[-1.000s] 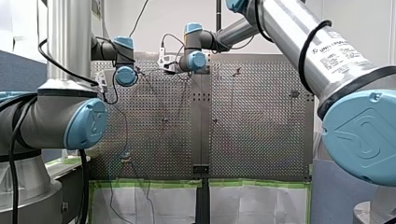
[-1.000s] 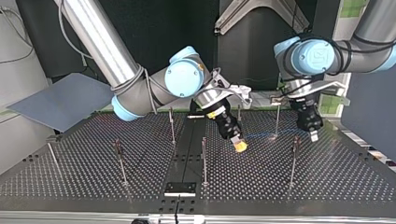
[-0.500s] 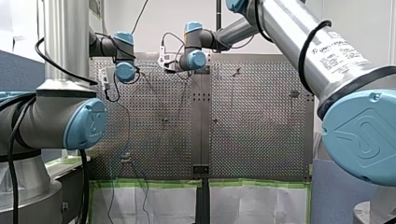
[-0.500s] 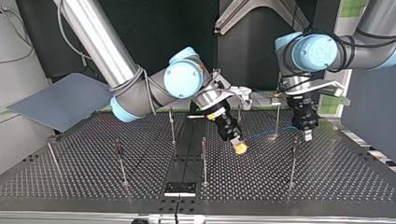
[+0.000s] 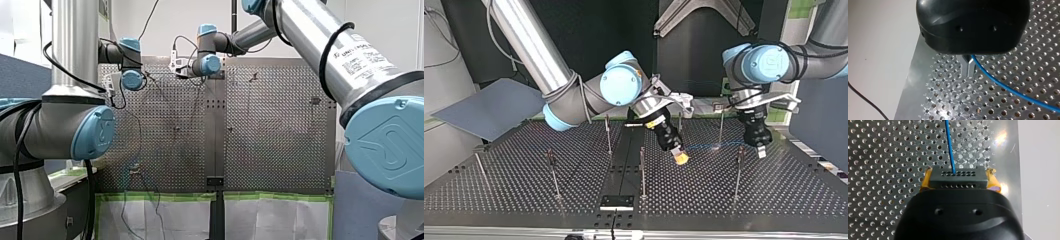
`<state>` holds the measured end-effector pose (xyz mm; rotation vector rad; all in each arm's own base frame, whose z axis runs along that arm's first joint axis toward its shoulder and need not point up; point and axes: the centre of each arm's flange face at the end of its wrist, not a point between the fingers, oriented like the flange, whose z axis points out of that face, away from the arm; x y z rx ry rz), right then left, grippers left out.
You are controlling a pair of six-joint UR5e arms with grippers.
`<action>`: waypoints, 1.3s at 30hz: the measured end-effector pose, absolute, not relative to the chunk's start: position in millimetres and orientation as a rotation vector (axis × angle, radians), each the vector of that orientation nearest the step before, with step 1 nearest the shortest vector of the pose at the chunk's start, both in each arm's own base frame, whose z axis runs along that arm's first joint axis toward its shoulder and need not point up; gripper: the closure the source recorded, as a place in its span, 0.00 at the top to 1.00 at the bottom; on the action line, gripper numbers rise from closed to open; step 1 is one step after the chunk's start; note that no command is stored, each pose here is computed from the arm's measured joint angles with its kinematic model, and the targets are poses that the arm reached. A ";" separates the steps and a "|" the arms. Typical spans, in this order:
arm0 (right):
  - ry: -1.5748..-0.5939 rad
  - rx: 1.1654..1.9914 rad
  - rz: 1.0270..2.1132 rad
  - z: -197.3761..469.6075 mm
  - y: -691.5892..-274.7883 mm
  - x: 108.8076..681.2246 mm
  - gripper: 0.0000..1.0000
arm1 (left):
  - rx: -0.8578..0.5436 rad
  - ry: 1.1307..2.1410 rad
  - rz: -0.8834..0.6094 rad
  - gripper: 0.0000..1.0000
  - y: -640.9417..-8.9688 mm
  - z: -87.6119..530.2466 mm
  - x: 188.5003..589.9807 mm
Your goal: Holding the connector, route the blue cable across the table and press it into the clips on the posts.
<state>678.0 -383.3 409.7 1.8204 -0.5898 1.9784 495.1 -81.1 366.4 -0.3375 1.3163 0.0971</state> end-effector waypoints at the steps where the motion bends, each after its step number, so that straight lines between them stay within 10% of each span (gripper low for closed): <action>1: -0.590 1.820 1.978 409.7 -383.2 678.0 0.00 | -0.334 1.315 0.091 0.00 -81.4 366.6 495.5; 39: -0.615 1.797 1.956 410.3 -404.6 666.1 0.00 | -0.318 1.220 -0.036 0.00 -41.7 364.4 540.3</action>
